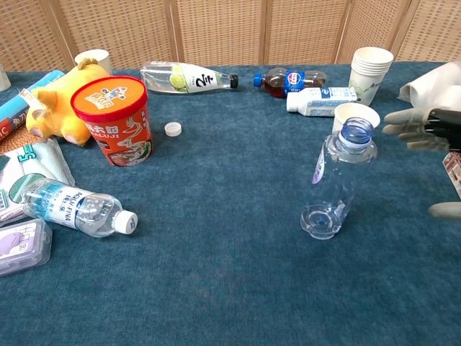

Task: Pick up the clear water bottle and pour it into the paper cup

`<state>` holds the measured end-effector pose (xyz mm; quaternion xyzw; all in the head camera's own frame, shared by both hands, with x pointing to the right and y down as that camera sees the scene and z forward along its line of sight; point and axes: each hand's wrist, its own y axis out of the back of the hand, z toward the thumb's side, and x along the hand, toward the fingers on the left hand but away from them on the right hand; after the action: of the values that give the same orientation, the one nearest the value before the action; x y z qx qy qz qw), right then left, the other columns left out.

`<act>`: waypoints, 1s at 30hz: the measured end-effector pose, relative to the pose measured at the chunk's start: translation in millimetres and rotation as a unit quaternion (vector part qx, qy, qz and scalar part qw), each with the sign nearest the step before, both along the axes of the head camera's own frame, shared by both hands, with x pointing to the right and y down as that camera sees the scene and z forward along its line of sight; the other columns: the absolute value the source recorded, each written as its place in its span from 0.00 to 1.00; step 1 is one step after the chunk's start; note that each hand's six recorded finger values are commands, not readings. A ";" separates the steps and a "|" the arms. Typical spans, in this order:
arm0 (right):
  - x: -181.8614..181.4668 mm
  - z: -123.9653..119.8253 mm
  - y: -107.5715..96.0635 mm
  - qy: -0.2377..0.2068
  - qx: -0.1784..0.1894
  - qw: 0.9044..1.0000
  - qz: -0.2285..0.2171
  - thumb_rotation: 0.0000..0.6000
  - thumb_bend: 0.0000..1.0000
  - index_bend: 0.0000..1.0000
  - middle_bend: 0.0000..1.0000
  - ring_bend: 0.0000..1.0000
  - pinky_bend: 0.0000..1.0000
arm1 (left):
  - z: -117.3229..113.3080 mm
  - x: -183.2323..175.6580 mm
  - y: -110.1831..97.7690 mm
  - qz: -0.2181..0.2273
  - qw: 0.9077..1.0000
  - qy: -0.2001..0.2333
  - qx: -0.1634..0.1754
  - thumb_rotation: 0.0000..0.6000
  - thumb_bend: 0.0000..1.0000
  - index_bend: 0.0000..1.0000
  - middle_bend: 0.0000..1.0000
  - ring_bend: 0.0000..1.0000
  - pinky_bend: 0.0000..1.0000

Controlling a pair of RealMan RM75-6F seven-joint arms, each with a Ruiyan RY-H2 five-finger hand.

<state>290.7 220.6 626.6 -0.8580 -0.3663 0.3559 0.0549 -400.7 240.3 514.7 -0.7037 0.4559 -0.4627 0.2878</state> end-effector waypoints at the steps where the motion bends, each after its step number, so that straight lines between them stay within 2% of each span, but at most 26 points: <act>1: -1.9 0.9 0.1 -0.001 -0.001 1.000 -0.001 1.00 0.21 0.00 0.00 0.00 0.00 | 0.1 -0.5 0.2 0.000 1.000 0.000 0.000 0.75 0.38 0.21 0.12 0.00 0.00; 20: -33.6 27.9 -0.1 -0.019 -0.038 0.999 -0.005 1.00 0.20 0.00 0.00 0.00 0.00 | 5.7 -13.6 4.7 -0.013 1.000 -0.001 -0.006 0.74 0.38 0.21 0.12 0.00 0.00; 30: -44.6 36.5 -2.2 -0.046 -0.064 0.997 0.009 1.00 0.20 0.00 0.00 0.00 0.00 | 5.3 -21.1 7.2 -0.022 1.000 -0.003 -0.002 0.74 0.38 0.21 0.12 0.00 0.00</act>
<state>246.1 218.4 663.2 -0.8721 -0.3522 0.3392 -0.0200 -421.8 247.4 520.1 -0.6926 0.4693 -0.4725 0.2772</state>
